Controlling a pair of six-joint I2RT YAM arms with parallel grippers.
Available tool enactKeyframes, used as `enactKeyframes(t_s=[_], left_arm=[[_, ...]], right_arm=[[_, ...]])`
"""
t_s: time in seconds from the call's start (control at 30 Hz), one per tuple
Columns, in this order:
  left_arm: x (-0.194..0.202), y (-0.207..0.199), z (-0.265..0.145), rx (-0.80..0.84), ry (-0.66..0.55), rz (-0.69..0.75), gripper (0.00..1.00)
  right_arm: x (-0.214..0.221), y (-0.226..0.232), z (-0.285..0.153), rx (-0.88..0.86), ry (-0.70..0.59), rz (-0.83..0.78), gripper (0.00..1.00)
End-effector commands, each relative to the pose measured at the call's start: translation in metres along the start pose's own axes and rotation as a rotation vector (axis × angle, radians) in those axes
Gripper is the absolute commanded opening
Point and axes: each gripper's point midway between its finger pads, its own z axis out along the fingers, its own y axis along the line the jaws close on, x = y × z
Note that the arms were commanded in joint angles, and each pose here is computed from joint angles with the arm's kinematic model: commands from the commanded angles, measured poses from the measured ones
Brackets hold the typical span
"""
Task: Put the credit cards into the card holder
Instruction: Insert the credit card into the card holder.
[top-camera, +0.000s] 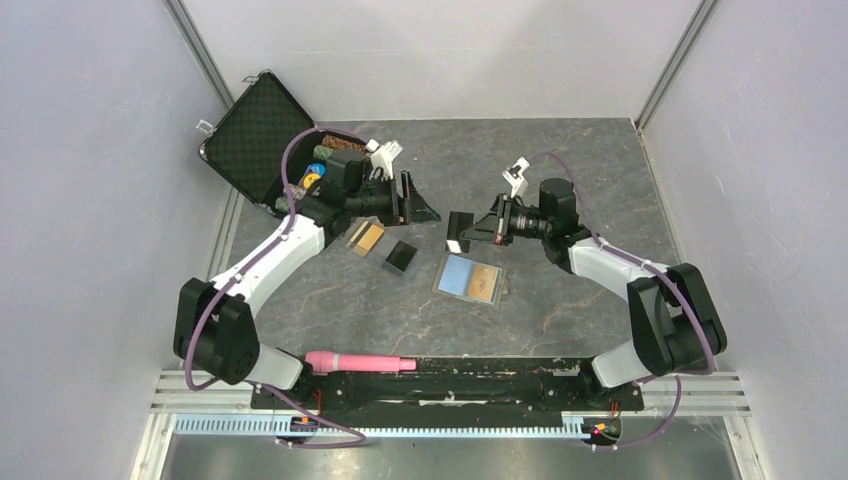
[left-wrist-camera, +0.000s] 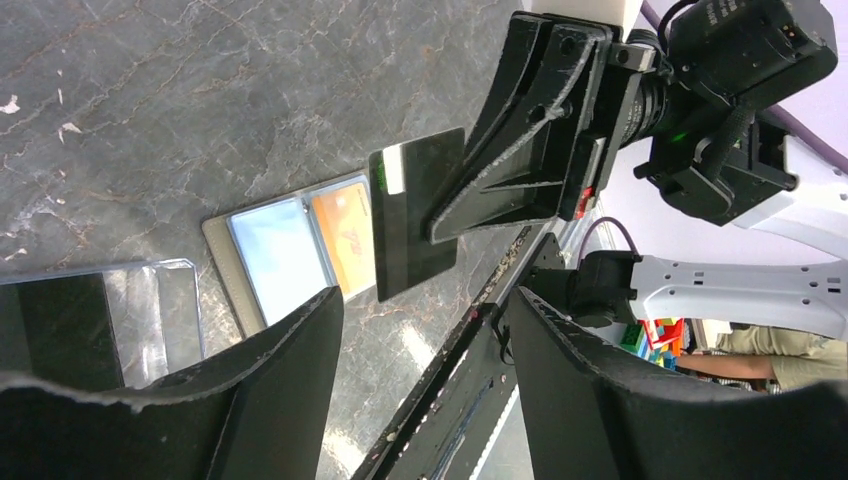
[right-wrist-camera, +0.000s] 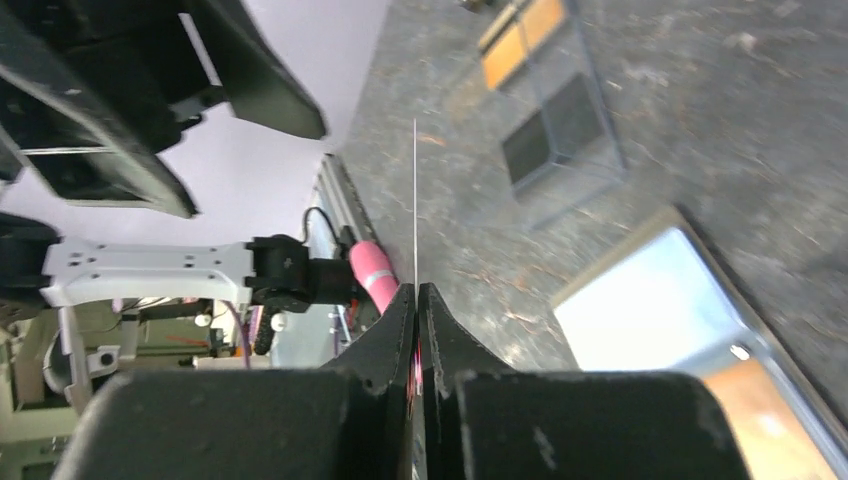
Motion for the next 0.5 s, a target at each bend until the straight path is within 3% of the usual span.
enactKeyframes(t_s=[0.0, 0.23, 0.47], left_arm=[[0.01, 0.016, 0.008, -0.051, 0.05, -0.006, 0.67], [0.083, 0.065, 0.049, -0.215, 0.348, -0.037, 0.64], [0.113, 0.099, 0.07, -0.394, 0.46, 0.006, 0.64]], right_arm=[[0.015, -0.033, -0.018, 0.151, 0.027, -0.004, 0.0], [0.037, -0.072, -0.04, 0.306, 0.075, 0.06, 0.0], [0.048, -0.086, -0.051, 0.375, 0.111, 0.077, 0.0]])
